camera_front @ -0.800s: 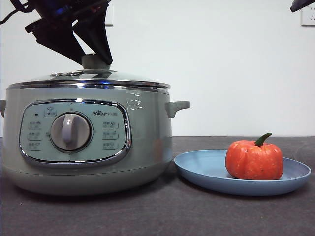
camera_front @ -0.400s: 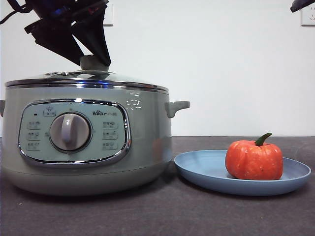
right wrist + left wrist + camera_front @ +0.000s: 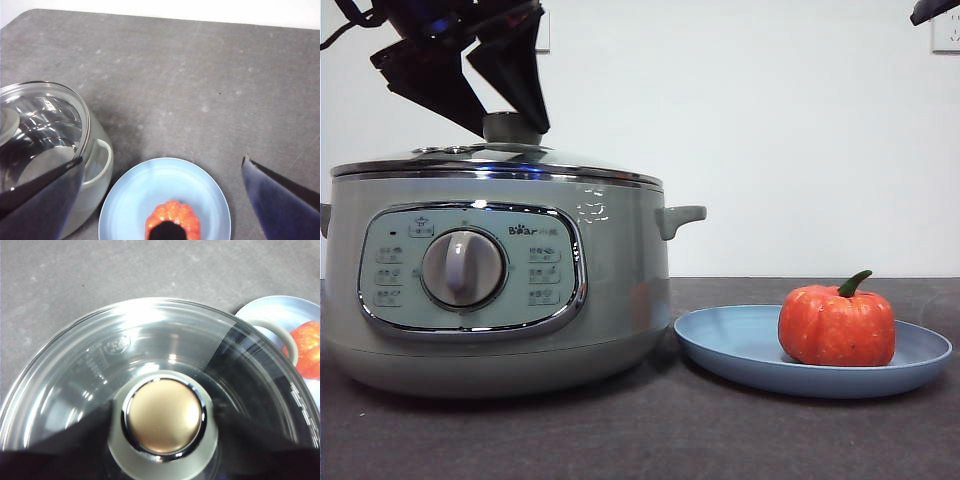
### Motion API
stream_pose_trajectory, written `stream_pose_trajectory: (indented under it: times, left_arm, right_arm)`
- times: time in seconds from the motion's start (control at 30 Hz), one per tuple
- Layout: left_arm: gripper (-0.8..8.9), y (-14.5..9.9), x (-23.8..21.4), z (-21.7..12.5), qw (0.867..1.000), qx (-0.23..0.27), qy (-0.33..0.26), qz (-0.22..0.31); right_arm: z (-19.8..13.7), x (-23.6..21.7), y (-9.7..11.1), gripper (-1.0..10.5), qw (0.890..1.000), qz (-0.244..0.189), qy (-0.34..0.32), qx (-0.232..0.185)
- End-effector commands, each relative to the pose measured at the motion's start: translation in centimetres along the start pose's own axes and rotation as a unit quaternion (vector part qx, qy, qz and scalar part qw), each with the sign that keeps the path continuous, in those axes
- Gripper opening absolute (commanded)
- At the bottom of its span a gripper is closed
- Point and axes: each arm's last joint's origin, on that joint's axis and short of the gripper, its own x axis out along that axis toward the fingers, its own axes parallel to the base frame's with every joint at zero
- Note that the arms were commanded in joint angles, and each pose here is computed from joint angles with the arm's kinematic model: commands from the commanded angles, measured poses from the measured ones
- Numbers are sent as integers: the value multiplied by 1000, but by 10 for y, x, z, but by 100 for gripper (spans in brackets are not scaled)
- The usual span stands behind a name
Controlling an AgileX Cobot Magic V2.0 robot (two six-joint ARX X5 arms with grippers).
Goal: Take the pumpkin out from the steamer,put the pumpkin in the blue plate,close the lid
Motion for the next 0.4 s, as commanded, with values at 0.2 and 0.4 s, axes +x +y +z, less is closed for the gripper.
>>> stream_pose_trajectory:
  times: [0.2, 0.4]
  left_arm:
    - [533, 0, -14, 2, 1000, -15, -27, -2]
    - [192, -2, -56, -1, 998, -10, -59, 0]
  right_arm:
    - [-2, 1, 0, 551, 1000, -1, 0, -3]
    - [-6, 0, -1, 171, 999, -1, 20, -35]
